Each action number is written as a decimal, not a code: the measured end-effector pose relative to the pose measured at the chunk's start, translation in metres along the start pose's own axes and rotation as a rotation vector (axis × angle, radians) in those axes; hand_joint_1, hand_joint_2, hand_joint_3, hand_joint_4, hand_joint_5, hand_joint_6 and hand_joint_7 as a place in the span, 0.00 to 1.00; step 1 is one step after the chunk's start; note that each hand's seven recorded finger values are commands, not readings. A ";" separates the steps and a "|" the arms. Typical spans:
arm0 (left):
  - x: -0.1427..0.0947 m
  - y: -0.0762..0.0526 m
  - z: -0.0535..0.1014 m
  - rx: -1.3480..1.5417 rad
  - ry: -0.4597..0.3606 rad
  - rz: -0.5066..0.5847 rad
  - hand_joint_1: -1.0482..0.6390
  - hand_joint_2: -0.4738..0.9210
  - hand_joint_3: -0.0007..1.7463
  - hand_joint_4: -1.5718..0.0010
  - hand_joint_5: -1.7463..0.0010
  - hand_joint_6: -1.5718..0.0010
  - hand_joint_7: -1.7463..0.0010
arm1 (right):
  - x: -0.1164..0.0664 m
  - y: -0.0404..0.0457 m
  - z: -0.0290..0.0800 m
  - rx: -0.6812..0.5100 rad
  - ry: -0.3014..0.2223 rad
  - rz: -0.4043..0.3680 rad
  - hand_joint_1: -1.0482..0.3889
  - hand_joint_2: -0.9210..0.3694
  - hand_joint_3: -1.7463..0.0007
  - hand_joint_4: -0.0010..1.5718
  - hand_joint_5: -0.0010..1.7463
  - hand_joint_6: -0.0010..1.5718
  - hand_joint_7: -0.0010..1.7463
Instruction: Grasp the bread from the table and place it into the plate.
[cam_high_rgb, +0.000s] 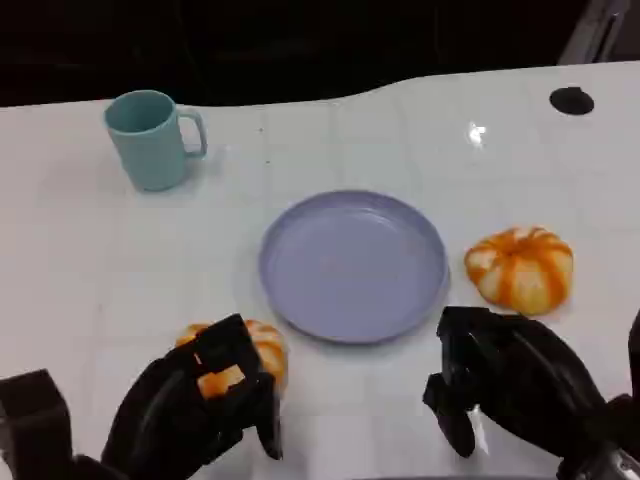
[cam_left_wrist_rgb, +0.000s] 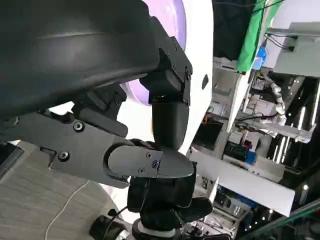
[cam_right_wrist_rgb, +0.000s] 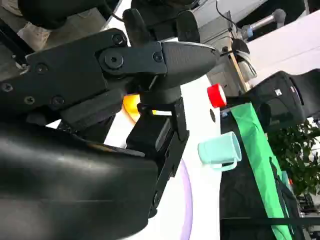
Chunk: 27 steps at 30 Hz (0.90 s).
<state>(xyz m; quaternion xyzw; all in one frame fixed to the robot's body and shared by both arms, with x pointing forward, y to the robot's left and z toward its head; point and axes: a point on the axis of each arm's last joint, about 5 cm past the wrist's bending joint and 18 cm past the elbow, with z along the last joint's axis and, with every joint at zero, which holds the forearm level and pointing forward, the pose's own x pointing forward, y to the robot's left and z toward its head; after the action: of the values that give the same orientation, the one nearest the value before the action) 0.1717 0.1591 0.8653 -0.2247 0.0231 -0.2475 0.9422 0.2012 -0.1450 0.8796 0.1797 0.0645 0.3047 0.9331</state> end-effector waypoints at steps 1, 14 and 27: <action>0.000 0.000 0.000 0.000 0.000 0.000 0.26 1.00 0.15 0.45 0.00 0.59 0.00 | 0.000 0.0000 0.000 0.000 0.001 0.000 0.08 0.00 0.80 0.82 0.93 0.71 0.89; 0.000 0.000 0.000 0.002 -0.003 -0.008 0.27 1.00 0.16 0.45 0.00 0.60 0.00 | 0.000 0.0002 0.000 0.003 0.008 -0.003 0.08 0.00 0.78 0.81 0.94 0.70 0.89; 0.000 0.000 0.003 0.026 -0.027 -0.016 0.26 1.00 0.17 0.47 0.00 0.62 0.00 | 0.000 0.0002 0.000 0.003 0.006 0.001 0.08 0.00 0.79 0.82 0.94 0.71 0.89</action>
<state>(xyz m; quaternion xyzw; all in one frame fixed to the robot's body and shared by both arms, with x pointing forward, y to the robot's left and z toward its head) 0.1719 0.1600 0.8677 -0.2160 0.0053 -0.2522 0.9433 0.2011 -0.1448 0.8795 0.1802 0.0678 0.3056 0.9325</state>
